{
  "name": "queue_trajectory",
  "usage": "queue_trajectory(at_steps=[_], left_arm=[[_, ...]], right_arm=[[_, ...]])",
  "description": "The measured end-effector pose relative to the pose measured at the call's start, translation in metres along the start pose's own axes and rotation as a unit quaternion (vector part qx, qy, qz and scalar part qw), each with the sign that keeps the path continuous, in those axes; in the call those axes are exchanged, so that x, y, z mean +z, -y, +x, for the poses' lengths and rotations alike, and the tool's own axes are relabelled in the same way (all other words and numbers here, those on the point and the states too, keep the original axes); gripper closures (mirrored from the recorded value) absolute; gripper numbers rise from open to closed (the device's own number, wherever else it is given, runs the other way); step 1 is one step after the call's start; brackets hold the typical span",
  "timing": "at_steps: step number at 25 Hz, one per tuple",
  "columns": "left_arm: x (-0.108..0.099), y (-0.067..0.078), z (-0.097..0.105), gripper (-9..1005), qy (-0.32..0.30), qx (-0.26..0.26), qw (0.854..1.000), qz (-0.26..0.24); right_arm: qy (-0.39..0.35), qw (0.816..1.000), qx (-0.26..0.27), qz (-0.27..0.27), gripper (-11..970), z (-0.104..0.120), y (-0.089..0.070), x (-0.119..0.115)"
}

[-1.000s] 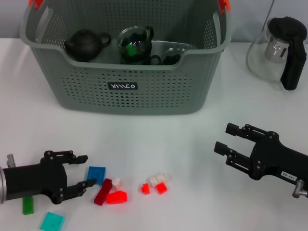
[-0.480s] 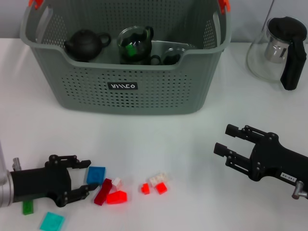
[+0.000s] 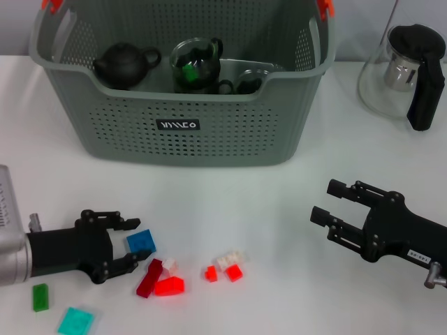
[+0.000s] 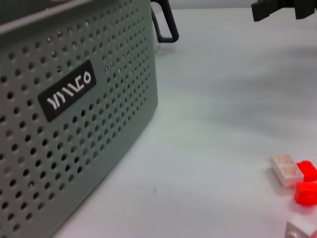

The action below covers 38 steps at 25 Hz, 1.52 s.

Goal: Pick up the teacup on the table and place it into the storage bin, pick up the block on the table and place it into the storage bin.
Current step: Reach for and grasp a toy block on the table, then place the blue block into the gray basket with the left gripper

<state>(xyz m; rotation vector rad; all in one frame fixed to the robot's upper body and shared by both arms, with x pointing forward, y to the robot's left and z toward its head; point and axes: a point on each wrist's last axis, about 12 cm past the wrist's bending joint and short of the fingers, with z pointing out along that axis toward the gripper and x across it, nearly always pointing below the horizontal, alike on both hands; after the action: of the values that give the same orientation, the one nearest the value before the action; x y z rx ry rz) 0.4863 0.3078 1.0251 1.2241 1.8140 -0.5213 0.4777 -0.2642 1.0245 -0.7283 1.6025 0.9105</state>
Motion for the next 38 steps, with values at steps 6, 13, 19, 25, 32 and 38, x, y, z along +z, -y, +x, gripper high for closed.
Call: queue_trajectory(at_steps=[6,13,19,25,32,38], left_arm=[[0.005,-0.005,-0.003,473,-0.003,0.004,1.0,-0.003],[0.005,-0.004,-0.001,508,-0.007,0.003,1.0,-0.001],[0.006,-0.004,-0.001,537,-0.008,0.001,1.0,0.001],[0.009,-0.008,-0.004,567,-0.025,-0.004,1.0,0.012],[0.004,-0.013,-0.008,593,-0.022,-0.008,1.0,0.001],[-0.029,-0.023,-0.033,584,0.081,-0.023,0.996,-0.003]], right_arm=[[0.001,1.0,-0.003,0.0,320,-0.001,0.001,0.001],[0.0,1.0,-0.005,0.002,320,-0.002,0.002,0.001],[0.001,1.0,-0.007,0.001,320,-0.003,0.004,0.002],[0.001,1.0,-0.007,0.002,321,-0.003,0.003,0.002],[0.001,1.0,-0.005,0.001,321,-0.003,0.003,0.001],[0.002,1.0,-0.003,0.001,321,-0.002,0.002,0.0]])
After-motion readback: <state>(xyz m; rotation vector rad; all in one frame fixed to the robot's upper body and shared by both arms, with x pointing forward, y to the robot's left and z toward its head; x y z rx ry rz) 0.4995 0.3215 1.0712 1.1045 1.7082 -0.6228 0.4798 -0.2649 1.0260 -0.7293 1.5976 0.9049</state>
